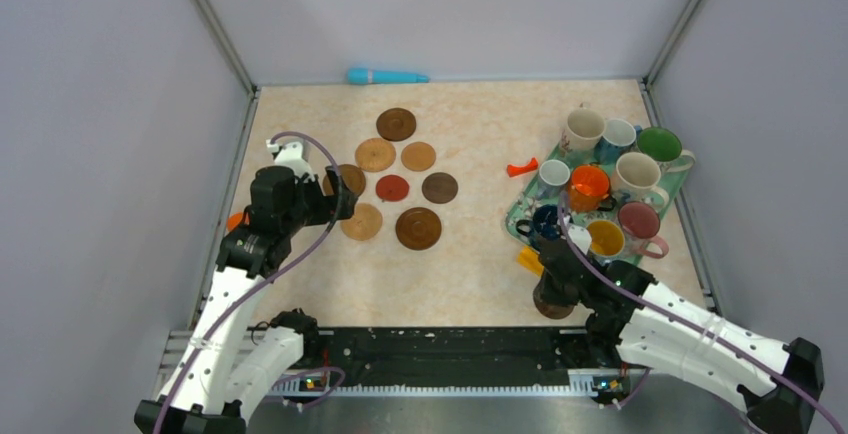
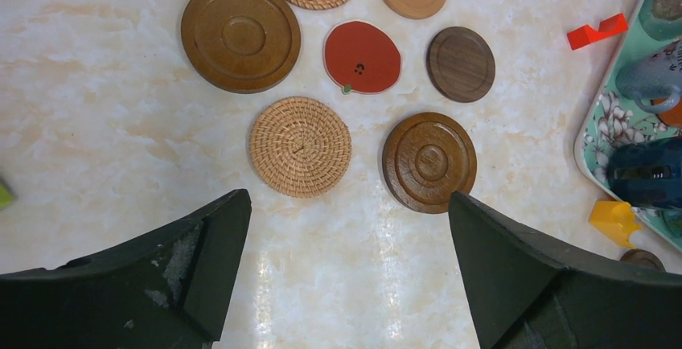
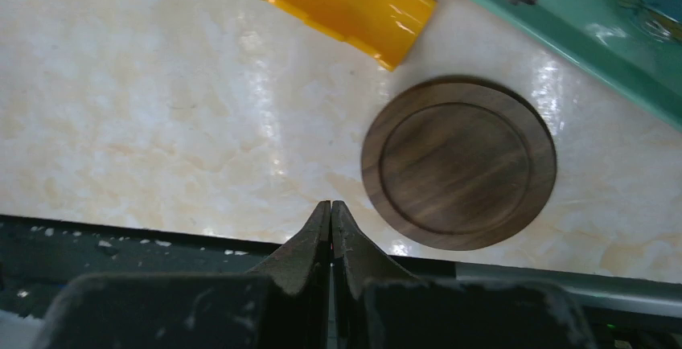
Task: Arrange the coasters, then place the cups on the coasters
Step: Move the coaster to the center of the board.
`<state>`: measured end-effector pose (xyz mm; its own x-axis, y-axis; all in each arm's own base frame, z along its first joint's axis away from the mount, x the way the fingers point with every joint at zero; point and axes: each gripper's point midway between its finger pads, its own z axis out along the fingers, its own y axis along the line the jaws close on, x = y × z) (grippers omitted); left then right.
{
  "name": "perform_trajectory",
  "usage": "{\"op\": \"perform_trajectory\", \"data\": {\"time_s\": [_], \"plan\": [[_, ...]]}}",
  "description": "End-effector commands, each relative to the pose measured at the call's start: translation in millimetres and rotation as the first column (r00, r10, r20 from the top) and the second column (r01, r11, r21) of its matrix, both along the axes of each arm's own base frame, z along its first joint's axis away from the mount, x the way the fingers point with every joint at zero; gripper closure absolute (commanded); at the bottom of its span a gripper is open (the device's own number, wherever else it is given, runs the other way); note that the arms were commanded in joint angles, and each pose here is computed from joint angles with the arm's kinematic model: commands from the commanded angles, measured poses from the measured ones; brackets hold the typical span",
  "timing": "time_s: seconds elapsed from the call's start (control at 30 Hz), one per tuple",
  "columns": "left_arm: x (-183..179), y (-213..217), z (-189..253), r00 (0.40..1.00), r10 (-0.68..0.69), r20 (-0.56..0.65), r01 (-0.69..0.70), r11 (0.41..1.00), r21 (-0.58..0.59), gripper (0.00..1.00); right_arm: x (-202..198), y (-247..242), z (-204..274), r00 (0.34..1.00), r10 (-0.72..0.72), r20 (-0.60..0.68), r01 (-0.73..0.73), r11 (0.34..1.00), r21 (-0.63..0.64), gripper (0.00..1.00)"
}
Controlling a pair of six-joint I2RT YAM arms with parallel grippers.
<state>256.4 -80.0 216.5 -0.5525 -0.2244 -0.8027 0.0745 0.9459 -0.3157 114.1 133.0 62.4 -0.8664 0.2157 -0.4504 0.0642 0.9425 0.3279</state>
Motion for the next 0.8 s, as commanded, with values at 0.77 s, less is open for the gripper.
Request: {"op": "perform_trajectory", "data": {"time_s": [0.77], "plan": [[4,14,7,0.997,0.068,0.044,-0.07,0.997,0.037,0.01,-1,-17,-43,0.99,-0.139,-0.029,0.137,0.989,-0.063,1.0]]}}
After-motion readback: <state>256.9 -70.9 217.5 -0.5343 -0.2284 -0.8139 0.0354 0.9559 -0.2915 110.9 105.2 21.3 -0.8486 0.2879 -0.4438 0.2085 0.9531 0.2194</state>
